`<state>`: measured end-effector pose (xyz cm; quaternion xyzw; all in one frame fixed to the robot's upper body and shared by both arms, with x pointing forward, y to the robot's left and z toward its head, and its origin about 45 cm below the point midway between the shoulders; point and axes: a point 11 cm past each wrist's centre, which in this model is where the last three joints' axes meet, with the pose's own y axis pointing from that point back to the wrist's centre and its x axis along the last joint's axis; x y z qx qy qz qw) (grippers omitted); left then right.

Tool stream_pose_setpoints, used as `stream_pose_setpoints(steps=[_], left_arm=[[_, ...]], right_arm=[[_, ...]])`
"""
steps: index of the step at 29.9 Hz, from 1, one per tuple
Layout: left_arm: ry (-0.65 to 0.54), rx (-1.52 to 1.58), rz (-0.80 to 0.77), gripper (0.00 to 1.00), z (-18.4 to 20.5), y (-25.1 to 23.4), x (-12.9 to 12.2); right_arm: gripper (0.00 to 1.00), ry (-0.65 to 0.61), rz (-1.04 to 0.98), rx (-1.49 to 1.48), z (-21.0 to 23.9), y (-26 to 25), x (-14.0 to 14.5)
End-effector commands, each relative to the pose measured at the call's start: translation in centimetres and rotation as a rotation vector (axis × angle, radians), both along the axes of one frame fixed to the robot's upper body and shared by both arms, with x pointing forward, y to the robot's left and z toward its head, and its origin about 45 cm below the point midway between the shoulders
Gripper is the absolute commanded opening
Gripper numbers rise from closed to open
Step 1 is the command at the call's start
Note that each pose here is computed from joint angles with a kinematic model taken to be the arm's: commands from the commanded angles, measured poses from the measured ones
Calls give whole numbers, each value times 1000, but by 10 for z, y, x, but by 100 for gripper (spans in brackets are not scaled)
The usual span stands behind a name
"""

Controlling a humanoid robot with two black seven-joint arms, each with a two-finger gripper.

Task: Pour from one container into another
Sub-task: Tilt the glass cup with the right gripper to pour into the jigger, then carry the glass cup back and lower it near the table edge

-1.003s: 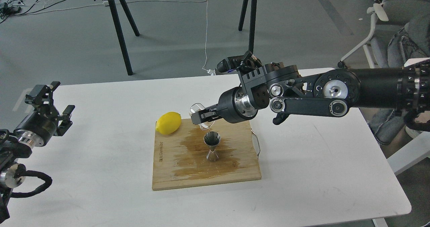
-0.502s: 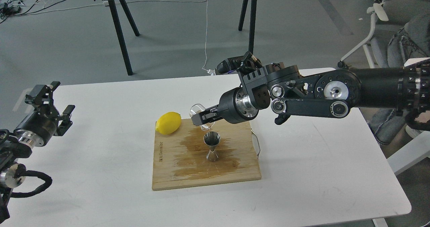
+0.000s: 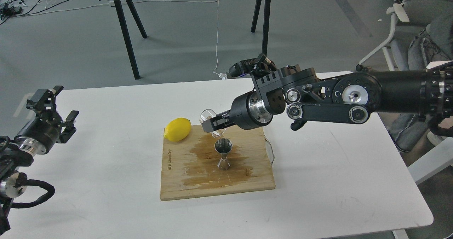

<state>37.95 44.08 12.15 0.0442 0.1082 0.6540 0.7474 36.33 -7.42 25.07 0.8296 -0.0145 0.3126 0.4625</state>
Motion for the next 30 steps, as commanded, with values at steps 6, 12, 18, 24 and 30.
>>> stream_pose_setpoints(steps=[6,12,18,24,30], left_arm=[[0,1,-1,99,0,0,0],[0,1,-1,99,0,0,0],[0,1,-1,99,0,0,0],[1,0,-2,99,0,-1,0],[0,-6,-5,99,-1,-4,1]], right_arm=[[17,-17,31,-12,-1,-2,0],[17,-12,38,-1,-1,-2,-1],[17,9,15,5,-4,-8,-1],[17,133,-112,103,-12,-18,-3],[17,271,-234,232,-26,-23,-10]])
